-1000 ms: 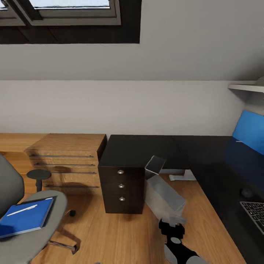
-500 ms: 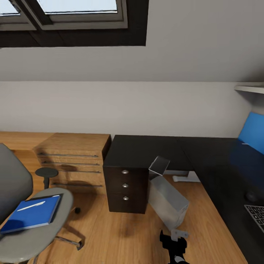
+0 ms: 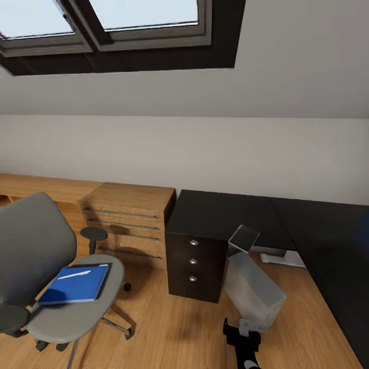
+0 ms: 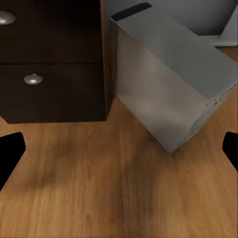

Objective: In the bedroom, organize the workspace by keeping the computer under the desk, ensuring the monitor is on the desk, placing the keyboard on the desk next to the monitor, placing the mouse on the desk next to the keyboard, moving the folder from the swivel chair onto the desk next to the mouse, stacking the notebook on top of the folder with the pen on top of the notebook, and positioning the swivel chair next to the desk.

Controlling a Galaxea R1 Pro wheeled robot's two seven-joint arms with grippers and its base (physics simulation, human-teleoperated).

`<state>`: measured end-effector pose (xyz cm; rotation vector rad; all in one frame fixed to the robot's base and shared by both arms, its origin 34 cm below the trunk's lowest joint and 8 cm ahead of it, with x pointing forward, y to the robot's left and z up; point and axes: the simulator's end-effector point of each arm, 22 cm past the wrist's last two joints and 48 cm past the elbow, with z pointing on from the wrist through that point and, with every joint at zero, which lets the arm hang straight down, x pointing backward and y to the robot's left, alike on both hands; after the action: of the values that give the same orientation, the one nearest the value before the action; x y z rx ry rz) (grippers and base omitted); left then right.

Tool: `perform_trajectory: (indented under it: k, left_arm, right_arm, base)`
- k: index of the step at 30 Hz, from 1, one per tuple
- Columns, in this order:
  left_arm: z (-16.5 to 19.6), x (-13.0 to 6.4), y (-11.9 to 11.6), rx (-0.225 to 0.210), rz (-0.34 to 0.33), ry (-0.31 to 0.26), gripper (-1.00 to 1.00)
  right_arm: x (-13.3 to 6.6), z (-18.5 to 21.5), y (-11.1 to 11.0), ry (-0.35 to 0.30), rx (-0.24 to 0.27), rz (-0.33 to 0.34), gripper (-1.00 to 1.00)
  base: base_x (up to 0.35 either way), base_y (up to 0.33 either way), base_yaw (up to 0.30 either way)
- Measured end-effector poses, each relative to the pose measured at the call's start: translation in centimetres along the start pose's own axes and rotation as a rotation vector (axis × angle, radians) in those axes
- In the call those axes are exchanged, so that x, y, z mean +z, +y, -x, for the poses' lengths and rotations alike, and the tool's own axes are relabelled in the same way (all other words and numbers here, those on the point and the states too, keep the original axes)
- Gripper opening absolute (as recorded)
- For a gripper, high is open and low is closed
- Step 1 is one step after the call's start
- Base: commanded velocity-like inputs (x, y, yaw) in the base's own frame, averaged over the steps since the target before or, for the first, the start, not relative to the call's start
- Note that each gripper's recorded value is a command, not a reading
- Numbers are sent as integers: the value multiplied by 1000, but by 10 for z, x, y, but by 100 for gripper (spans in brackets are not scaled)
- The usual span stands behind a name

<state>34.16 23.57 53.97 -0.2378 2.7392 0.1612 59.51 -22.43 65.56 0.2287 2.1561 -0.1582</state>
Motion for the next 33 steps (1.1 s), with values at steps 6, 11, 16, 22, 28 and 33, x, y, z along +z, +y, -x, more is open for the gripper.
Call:
perform_trajectory:
  k: [6, 11, 16, 22, 28, 33]
  left_arm:
    - [23, -9, 4, -41, 7, -93, 100]
    - [98, -34, 20, -165, 29, -436, 100]
    - [151, -73, 66, -294, 87, -735, 100]
    - [171, -100, 88, -321, 82, -830, 100]
    - [182, -120, 120, -354, 66, -821, 100]
    - [178, -133, 134, -393, 50, -782, 100]
  right_arm:
    - [-5, 7, -1, -1, -1, 0, 100]
    - [-14, 14, -1, -40, 10, 2, 100]
    - [-23, 21, -4, -80, 21, 1, 100]
    - [-29, 27, -4, -82, 22, 2, 100]
    - [-33, 32, -5, -82, 21, 1, 100]
    - [-38, 37, -6, -82, 21, 1, 100]
  base:
    - [0, 0, 281]
    - [0, 0, 281]
    - [0, 0, 283]
    - [0, 0, 284]
    - [0, 0, 284]
    - [0, 0, 284]
